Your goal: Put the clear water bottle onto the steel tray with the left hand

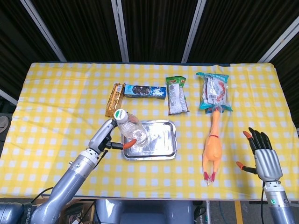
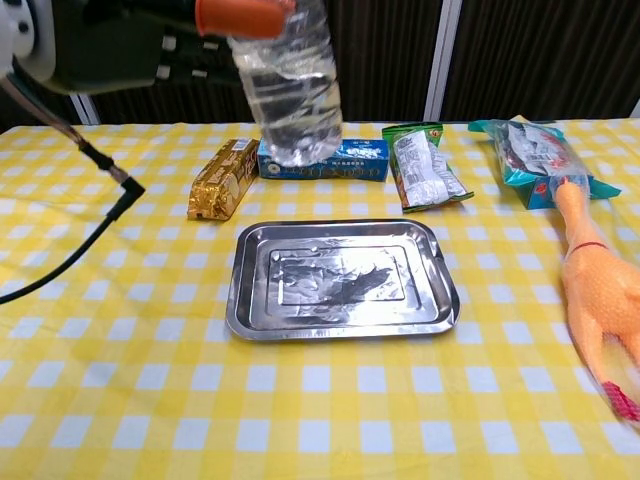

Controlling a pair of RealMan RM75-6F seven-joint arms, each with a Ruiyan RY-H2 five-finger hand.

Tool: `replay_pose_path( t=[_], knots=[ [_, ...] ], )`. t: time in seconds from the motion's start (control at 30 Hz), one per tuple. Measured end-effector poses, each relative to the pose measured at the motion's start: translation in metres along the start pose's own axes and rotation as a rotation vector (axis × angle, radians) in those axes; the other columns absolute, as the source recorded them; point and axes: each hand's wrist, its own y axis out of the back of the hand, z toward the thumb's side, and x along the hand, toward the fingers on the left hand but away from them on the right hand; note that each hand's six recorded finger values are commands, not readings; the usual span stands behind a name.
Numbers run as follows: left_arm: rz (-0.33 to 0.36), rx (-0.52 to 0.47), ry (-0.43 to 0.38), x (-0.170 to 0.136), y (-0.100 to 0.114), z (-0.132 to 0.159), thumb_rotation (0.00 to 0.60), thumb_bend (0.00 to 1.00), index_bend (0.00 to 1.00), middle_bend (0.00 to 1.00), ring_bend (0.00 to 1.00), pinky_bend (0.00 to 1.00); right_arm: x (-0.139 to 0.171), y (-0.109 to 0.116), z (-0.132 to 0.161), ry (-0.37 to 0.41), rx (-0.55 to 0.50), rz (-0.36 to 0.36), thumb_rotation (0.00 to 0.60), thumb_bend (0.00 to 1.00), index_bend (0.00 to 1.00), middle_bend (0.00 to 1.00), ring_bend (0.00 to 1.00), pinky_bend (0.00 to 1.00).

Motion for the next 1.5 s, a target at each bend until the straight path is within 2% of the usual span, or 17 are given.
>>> replay_pose_path(
  t=[0.2,0.3,0.37,0.47,0.57,0.67,0.73,0.9,0.97,1.07,1.17,1.33,1.4,1.5],
  knots=[
    [0.037,0.008,0.151,0.017,0.021,-0.074,0.6,0.48,0.56,0.48,0.01,0.03,0.0,0.0,-0.001,-0.002,-0.004,0.005,0.6,0.05,0.11,0.0,0.0,0.0],
    [0.024,-0.01,0.187,0.022,0.02,-0.1,0.6,0.48,0.56,0.48,0.01,0.03,-0.001,0.0,-0.001,-0.002,-0.005,0.003,0.6,0.05,0.11,0.0,0.0,0.0],
    [0.005,-0.017,0.182,0.024,0.015,-0.104,0.6,0.48,0.56,0.48,0.01,0.03,-0.001,0.0,-0.001,-0.001,-0.007,0.003,0.6,0.05,0.11,0.0,0.0,0.0],
    [-0.018,-0.025,0.151,0.025,0.006,-0.094,0.6,0.48,0.56,0.48,0.01,0.03,-0.001,0.0,-0.001,0.0,-0.007,0.005,0.6,0.05,0.11,0.0,0.0,0.0],
    [-0.045,-0.032,0.1,0.024,-0.005,-0.07,0.6,0.47,0.56,0.47,0.01,0.03,-0.001,-0.001,-0.001,0.0,-0.007,0.008,0.6,0.05,0.11,0.0,0.0,0.0],
    [-0.077,-0.042,0.034,0.018,-0.017,-0.036,0.6,0.47,0.56,0.48,0.01,0.03,-0.001,-0.002,0.0,0.001,-0.006,0.012,0.6,0.05,0.11,0.0,0.0,0.0],
    [-0.091,-0.046,-0.026,0.012,-0.025,-0.002,0.6,0.47,0.56,0.48,0.01,0.03,0.0,-0.002,0.001,0.004,-0.006,0.015,0.6,0.05,0.11,0.0,0.0,0.0],
    [-0.054,-0.011,-0.09,-0.001,-0.023,0.048,0.6,0.47,0.56,0.48,0.01,0.03,0.0,-0.002,0.002,0.009,-0.011,0.014,0.6,0.05,0.11,0.0,0.0,0.0],
    [-0.034,0.015,-0.081,-0.003,-0.019,0.052,0.6,0.47,0.56,0.48,0.01,0.03,0.0,-0.002,0.002,0.011,-0.012,0.015,0.6,0.05,0.11,0.0,0.0,0.0],
    [-0.016,0.024,-0.03,-0.004,-0.015,0.041,0.6,0.47,0.57,0.48,0.01,0.03,0.001,-0.002,0.004,0.013,-0.019,0.019,0.6,0.05,0.11,0.0,0.0,0.0],
    [-0.004,0.006,0.041,0.001,-0.01,0.015,0.6,0.47,0.57,0.48,0.01,0.03,0.001,-0.001,0.005,0.014,-0.023,0.02,0.6,0.05,0.11,0.0,0.0,0.0],
    [0.015,-0.01,0.157,0.014,0.006,-0.045,0.6,0.47,0.57,0.48,0.01,0.03,0.0,0.001,0.002,0.004,-0.021,0.016,0.6,0.05,0.11,0.0,0.0,0.0],
    [0.015,-0.014,0.181,0.016,0.011,-0.065,0.6,0.47,0.57,0.48,0.01,0.03,0.0,0.001,0.001,0.0,-0.02,0.015,0.6,0.05,0.11,0.0,0.0,0.0],
    [0.021,-0.012,0.169,0.014,0.016,-0.077,0.6,0.47,0.57,0.48,0.01,0.03,-0.001,-0.001,0.001,0.0,-0.02,0.022,0.6,0.05,0.11,0.0,0.0,0.0]
  ],
)
